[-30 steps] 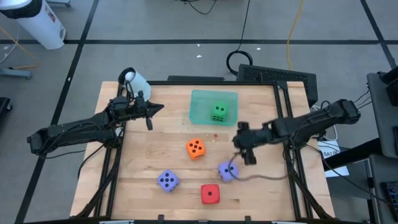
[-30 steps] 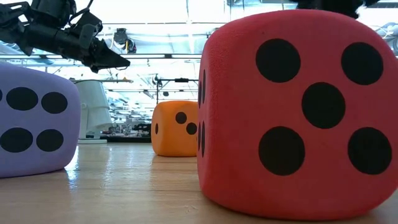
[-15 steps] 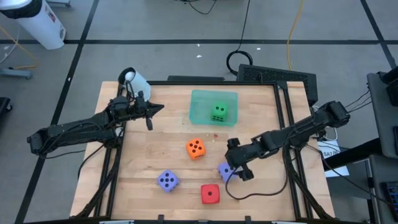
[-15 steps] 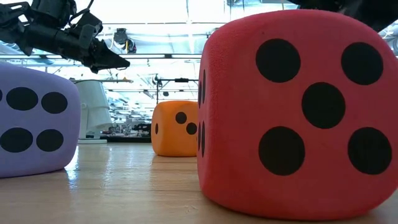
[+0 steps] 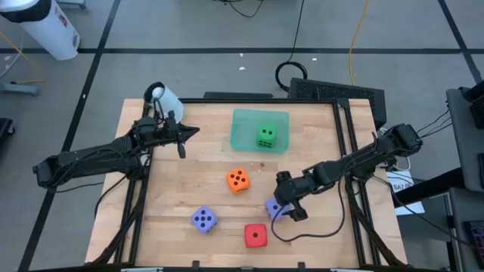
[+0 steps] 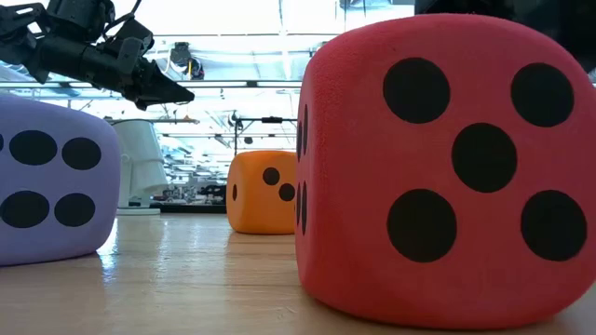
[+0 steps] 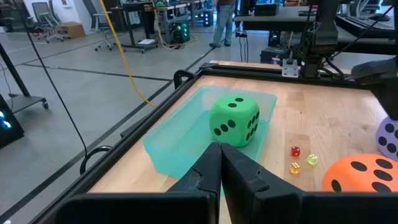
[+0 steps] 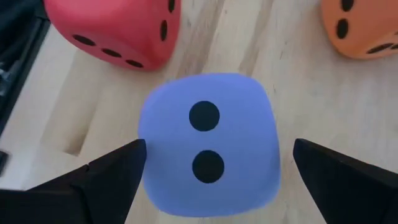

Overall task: Pick & Place Dice
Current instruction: Put the large right purple dice into the light blue bin

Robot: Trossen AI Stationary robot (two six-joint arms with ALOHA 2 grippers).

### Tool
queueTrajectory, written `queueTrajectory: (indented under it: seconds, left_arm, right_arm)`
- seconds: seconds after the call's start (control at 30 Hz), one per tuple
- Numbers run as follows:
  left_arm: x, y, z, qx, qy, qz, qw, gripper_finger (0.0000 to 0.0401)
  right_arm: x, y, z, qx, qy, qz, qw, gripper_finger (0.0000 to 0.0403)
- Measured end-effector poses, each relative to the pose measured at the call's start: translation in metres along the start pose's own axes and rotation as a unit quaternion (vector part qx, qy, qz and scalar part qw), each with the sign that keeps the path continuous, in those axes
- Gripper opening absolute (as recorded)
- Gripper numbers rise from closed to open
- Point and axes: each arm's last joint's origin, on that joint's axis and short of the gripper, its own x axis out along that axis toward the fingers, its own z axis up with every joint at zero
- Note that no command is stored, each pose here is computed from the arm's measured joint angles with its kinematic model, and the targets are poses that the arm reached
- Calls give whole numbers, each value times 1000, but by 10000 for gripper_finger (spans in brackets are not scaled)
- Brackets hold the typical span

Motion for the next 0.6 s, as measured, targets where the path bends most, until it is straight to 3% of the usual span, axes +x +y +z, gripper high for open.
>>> queueTrajectory:
  seconds: [0.3, 0.6]
  left_arm:
    - [0, 0, 0, 0, 0, 0, 1000, 21]
    - [0, 0, 0, 0, 0, 0, 1000, 21]
  right_arm:
    - [13, -2, -18, 1, -10, 12, 1000, 399]
    - [7, -5, -8, -12, -59, -28, 998, 399]
